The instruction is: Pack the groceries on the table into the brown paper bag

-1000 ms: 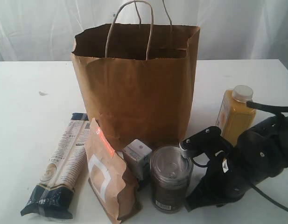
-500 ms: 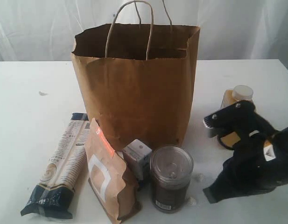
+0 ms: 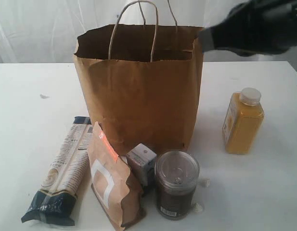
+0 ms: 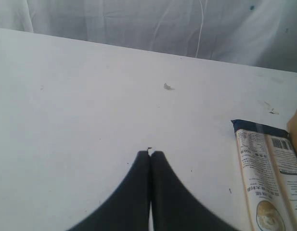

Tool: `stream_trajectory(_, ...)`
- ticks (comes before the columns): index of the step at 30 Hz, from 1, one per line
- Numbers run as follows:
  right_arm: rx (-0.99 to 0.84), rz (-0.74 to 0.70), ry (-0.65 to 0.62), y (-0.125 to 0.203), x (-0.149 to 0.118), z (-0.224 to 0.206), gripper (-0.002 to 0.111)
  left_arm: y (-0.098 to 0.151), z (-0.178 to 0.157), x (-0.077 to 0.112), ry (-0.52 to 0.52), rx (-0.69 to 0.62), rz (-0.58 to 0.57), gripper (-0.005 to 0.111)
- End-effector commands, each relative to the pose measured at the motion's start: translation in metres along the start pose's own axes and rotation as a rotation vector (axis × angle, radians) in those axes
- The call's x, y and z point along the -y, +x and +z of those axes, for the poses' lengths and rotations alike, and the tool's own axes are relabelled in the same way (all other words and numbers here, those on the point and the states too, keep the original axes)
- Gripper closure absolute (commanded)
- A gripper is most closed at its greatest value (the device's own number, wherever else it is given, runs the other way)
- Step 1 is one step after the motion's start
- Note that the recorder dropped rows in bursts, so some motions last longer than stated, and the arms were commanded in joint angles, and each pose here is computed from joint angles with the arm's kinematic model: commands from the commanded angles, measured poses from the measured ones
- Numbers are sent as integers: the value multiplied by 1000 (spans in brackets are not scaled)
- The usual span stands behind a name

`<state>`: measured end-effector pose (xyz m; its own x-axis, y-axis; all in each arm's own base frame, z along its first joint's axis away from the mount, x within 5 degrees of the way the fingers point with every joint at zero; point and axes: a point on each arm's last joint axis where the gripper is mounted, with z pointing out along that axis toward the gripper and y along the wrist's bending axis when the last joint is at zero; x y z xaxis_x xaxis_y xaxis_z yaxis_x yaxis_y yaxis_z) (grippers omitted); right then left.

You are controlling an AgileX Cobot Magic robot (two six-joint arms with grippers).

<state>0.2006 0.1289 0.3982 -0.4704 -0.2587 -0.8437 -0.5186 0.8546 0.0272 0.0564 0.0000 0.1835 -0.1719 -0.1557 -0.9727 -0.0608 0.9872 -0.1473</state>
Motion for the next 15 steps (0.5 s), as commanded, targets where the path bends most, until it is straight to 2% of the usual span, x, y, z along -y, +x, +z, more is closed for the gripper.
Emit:
stream_trajectory(1, -16, 13, 5, -21, 1, 33, 108, 1, 0, 0, 8, 2, -5, 107)
stream_trajectory(6, -19, 44, -19, -40, -2, 59, 108, 1, 0, 0, 8, 2, -5, 107)
stream_trajectory(12, -43, 81, -47, -48, -5, 76, 108, 1, 0, 0, 8, 2, -5, 107)
stream_trajectory(15, -78, 80, -46, -47, -5, 87, 102, 1, 0, 0, 8, 2, -5, 107)
